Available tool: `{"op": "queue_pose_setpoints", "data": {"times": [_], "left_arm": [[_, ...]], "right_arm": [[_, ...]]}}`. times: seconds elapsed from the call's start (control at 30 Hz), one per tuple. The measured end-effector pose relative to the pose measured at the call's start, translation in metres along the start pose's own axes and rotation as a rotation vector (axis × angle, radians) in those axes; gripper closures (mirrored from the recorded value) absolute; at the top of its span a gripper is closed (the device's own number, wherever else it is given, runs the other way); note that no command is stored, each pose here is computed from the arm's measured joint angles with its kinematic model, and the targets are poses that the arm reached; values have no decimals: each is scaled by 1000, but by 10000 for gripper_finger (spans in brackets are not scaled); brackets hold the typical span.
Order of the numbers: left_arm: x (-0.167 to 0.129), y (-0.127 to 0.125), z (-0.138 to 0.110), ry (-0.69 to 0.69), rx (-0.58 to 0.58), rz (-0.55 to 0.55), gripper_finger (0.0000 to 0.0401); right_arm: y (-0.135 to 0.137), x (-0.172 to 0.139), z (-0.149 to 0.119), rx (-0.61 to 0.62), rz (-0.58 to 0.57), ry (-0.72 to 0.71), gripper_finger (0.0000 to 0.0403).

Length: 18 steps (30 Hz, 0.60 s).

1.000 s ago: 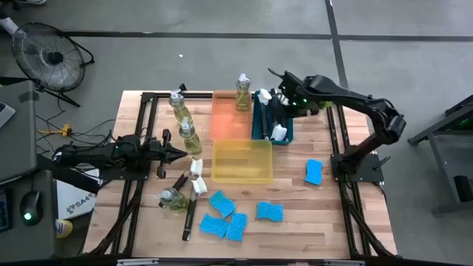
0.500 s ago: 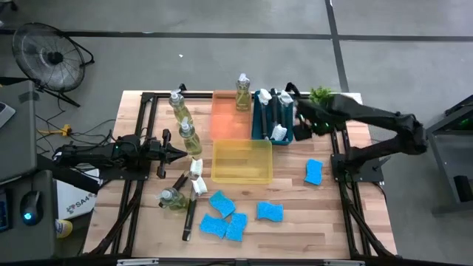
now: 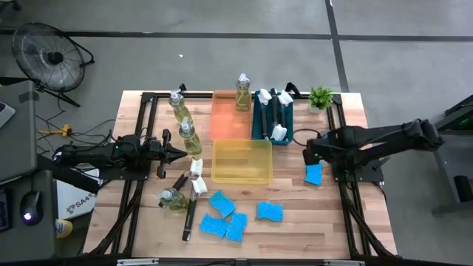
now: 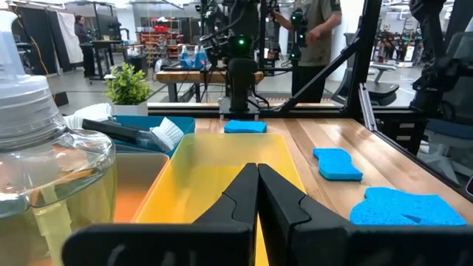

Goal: Pick & Place Kitchen Sink Supplies
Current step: Put the sponge into the yellow bin

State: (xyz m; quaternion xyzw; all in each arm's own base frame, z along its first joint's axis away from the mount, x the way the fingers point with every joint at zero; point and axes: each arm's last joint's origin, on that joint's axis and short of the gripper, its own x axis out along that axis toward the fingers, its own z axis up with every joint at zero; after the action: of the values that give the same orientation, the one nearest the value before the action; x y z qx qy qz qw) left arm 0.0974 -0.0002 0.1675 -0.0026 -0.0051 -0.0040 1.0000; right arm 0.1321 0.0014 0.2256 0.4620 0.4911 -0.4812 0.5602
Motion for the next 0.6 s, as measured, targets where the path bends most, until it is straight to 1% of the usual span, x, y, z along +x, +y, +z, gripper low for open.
{"op": "queue_pose_setpoints", "data": {"times": [0.1, 0.2, 0.27, 0.47, 0.6], "left_arm": [[0, 0, 0, 0, 0, -1, 400], [0, 0, 0, 0, 0, -1, 400], [0, 0, 0, 0, 0, -1, 400], [0, 0, 0, 0, 0, 0, 400], [0, 0, 0, 0, 0, 0, 400]], "right_arm": [[6, 6, -4, 47, 6, 19, 114], [18, 13, -10, 104, 27, 58, 114], [25, 18, -15, 137, 21, 75, 114], [36, 36, -30, 207, -110, 138, 114], [42, 45, -35, 250, -162, 148, 114]]}}
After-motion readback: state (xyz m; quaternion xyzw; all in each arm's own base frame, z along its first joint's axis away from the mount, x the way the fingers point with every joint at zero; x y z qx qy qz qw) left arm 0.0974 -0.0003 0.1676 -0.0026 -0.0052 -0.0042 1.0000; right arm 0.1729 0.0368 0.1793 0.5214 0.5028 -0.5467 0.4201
